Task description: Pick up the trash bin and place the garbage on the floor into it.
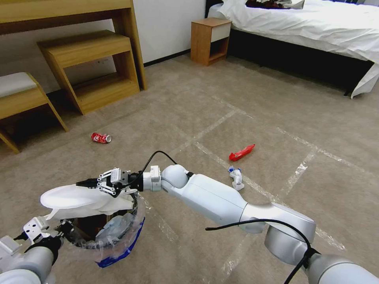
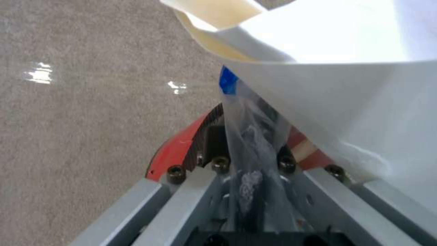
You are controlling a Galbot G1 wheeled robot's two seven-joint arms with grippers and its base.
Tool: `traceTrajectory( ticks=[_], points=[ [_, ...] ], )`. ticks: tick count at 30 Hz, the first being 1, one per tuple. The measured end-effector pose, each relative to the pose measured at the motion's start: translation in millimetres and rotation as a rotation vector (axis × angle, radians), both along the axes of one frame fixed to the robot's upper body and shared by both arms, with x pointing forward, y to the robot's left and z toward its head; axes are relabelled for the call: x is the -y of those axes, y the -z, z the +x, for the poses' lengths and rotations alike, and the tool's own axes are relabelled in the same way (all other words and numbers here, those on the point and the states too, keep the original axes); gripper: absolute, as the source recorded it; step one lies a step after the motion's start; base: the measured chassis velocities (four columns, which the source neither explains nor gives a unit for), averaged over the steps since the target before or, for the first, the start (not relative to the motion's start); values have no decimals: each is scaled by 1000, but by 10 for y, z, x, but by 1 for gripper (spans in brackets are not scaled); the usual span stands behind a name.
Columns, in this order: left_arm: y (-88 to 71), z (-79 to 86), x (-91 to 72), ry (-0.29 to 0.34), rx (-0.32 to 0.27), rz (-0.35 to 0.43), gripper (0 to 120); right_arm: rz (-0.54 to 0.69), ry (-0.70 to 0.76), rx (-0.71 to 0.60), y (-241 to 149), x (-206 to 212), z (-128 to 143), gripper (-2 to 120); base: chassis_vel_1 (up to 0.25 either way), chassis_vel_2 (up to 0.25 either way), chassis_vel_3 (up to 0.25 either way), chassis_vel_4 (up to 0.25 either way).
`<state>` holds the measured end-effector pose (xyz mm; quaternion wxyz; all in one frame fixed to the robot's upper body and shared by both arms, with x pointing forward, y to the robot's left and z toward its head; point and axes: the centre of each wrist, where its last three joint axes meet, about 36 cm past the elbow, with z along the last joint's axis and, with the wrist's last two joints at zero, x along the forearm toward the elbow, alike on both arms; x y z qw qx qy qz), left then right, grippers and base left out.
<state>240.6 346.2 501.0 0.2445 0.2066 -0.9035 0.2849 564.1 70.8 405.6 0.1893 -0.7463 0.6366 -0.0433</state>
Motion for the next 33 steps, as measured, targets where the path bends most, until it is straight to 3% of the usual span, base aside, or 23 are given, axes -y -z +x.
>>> traceTrajectory(
  ticks=[18,33],
  points=[
    [5,14,-38,-9,-3,7,0,42,9,-87,217,-269,-273,0,0,0,0,0],
    [-14,30,-54,-16,2,8,0,8,11,-174,677,-279,-624,0,0,0,0,0]
  ],
)
